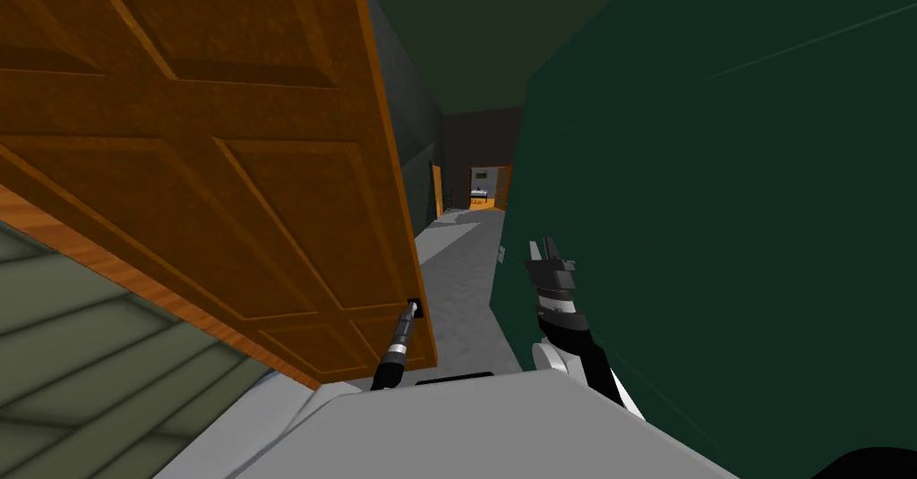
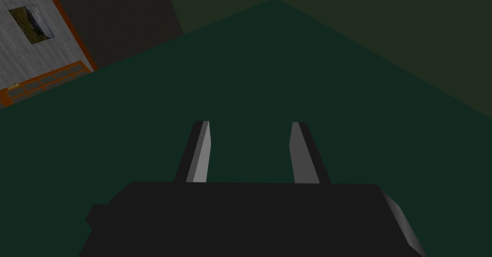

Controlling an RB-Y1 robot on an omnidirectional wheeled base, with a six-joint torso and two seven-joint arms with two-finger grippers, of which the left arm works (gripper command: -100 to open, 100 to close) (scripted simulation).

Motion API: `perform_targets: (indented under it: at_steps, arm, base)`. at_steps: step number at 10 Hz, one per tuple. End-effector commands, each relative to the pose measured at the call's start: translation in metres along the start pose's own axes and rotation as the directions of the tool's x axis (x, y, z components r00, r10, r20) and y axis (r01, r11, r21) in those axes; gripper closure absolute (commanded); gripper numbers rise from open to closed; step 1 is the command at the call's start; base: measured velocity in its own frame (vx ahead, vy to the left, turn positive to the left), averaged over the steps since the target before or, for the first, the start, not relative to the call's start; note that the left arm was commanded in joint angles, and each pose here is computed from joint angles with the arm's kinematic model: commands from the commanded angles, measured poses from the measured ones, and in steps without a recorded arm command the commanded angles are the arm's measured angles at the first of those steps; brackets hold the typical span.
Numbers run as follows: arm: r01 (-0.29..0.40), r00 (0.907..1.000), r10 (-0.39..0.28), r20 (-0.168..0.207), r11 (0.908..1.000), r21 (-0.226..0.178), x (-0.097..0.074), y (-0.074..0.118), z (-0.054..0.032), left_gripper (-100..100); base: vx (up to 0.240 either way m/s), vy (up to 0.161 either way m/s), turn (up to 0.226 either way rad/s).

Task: Push the door open

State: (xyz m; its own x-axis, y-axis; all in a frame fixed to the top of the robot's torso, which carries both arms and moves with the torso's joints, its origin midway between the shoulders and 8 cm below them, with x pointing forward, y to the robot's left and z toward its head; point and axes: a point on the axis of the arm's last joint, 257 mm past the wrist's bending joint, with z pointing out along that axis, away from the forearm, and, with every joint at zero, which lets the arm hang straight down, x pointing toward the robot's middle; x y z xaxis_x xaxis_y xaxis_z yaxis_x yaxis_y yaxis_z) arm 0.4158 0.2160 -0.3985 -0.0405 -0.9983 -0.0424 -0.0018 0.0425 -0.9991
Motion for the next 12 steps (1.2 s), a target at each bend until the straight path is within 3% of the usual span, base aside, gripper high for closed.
perform_targets:
  at_steps: [1,4,5,12]
  arm:
    - [-0.018,0.9996,0.018,0.022,0.9998,0.010,-0.015,-0.004,0.0032,100]
    - [-0.031,0.9988,0.031,0.038,0.9995,0.011,-0.020,-0.005,0.0068,100]
    - [-0.018,0.9993,0.018,0.032,0.9998,0.006,-0.014,-0.005,0.0055,-100]
    - [0.025,0.9988,-0.025,0.041,0.9997,0.003,-0.004,-0.006,0.0043,-100]
  base:
    - [0.213,-0.035,0.157]
    - [0.197,-0.039,0.160]
    - [-0.039,-0.067,0.093]
    - [-0.188,-0.053,0.032]
